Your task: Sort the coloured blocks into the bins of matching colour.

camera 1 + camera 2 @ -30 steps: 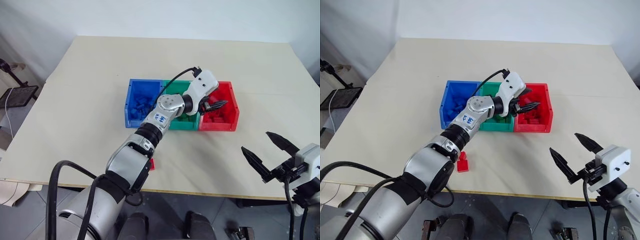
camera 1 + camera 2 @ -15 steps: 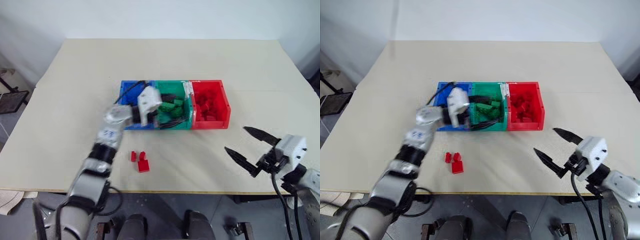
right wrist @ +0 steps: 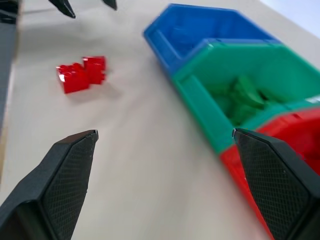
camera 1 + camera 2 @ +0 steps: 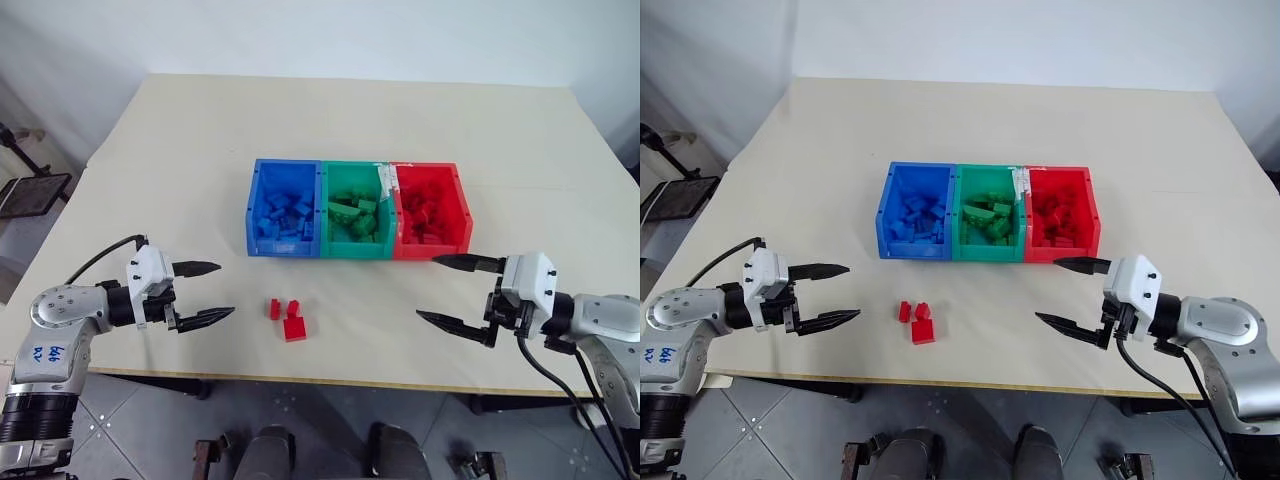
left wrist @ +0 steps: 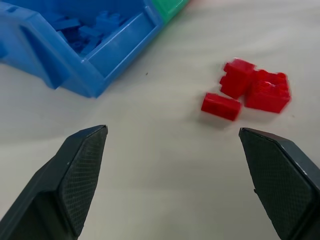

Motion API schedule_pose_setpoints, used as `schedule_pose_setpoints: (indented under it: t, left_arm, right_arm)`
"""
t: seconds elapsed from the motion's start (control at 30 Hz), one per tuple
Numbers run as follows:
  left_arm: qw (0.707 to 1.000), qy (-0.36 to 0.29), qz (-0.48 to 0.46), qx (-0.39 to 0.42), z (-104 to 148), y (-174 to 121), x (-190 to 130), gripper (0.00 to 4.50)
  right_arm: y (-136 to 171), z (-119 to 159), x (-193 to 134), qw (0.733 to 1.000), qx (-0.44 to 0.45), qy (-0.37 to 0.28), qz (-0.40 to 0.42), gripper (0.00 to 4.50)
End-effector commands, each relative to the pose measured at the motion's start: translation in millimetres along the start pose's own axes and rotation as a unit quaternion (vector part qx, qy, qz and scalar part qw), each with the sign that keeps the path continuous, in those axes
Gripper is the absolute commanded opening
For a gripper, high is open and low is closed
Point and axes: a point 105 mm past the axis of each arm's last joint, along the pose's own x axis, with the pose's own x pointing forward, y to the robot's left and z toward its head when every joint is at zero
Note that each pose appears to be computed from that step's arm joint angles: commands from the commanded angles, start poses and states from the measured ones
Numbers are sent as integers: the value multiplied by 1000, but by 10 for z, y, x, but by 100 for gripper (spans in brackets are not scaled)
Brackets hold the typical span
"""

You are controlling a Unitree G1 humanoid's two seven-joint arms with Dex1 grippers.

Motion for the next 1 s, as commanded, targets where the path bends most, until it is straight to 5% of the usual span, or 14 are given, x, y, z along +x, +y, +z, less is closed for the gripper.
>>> schedule_pose_setpoints:
  t: [0.03,0.23,0.63,1.0]
  left_arm:
    - [999,-3,-34,37,159,-94,98,448]
    - [994,-14,-98,40,270,-254,547,448]
    - [984,24,-168,49,108,-246,903,448]
    - [982,24,-182,49,91,-237,967,142]
  right_arm:
    - [-34,44,-39,1000,-10,3,1,450]
    - [10,23,-72,1000,-3,16,4,450]
    - [142,42,-167,999,10,31,-4,450]
    - [218,20,-196,999,23,35,-9,450]
